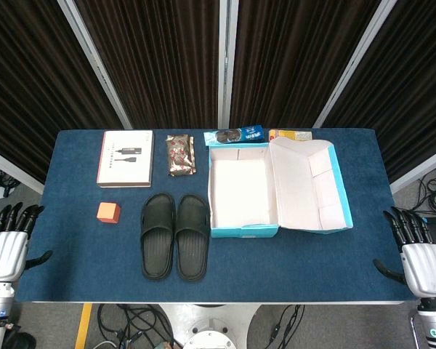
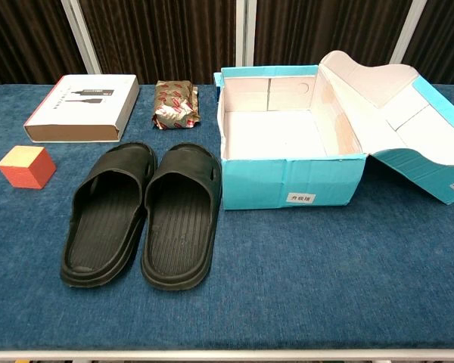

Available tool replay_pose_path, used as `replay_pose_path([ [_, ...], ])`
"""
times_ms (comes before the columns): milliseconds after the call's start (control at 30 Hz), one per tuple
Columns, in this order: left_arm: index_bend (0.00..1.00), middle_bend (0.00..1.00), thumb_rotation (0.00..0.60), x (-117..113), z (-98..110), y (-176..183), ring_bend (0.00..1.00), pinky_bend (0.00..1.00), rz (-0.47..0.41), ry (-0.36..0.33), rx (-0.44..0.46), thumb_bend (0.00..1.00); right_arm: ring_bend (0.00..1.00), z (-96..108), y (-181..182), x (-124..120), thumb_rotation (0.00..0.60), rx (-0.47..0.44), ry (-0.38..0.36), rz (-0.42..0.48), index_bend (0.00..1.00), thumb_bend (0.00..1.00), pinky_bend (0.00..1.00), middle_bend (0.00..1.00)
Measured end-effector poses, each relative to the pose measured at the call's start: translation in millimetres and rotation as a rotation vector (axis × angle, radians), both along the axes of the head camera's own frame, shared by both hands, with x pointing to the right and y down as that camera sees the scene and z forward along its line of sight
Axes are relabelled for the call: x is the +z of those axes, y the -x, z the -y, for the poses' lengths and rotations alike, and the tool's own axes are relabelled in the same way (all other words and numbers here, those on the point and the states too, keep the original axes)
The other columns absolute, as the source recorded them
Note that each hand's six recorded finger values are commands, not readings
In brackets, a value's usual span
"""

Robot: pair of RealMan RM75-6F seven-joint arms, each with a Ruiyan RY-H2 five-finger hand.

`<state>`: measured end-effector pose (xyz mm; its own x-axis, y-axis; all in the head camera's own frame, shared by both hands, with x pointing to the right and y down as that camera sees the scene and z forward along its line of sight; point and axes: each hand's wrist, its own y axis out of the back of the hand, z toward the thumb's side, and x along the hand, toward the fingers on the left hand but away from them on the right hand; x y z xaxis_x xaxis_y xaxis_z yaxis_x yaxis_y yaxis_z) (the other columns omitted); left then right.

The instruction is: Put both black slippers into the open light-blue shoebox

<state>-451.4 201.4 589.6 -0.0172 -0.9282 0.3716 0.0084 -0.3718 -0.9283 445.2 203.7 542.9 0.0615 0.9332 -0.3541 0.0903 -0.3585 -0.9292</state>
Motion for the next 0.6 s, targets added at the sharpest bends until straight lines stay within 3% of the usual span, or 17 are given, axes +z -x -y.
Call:
replay_pose_path([
  [367, 0.14, 0.13, 0.6, -1.3, 4.1, -5.2, 0.03, 0.05, -0.004, -0.003, 0.031, 0.0, 0.0, 2.2, 2.2, -4.7, 0.6, -0.012, -0.012, 0.004, 0.0, 0.07, 0.0, 0.04],
  [600, 0.14, 0.12, 0.6, -7.6, 27.9, -27.0, 0.06, 0.06, -0.088, -0.01, 0.119, 0.0, 0.0, 7.5, 7.6, -16.3, 0.6, -0.04, -0.054, 0.002, 0.0, 0.07, 0.0, 0.04],
])
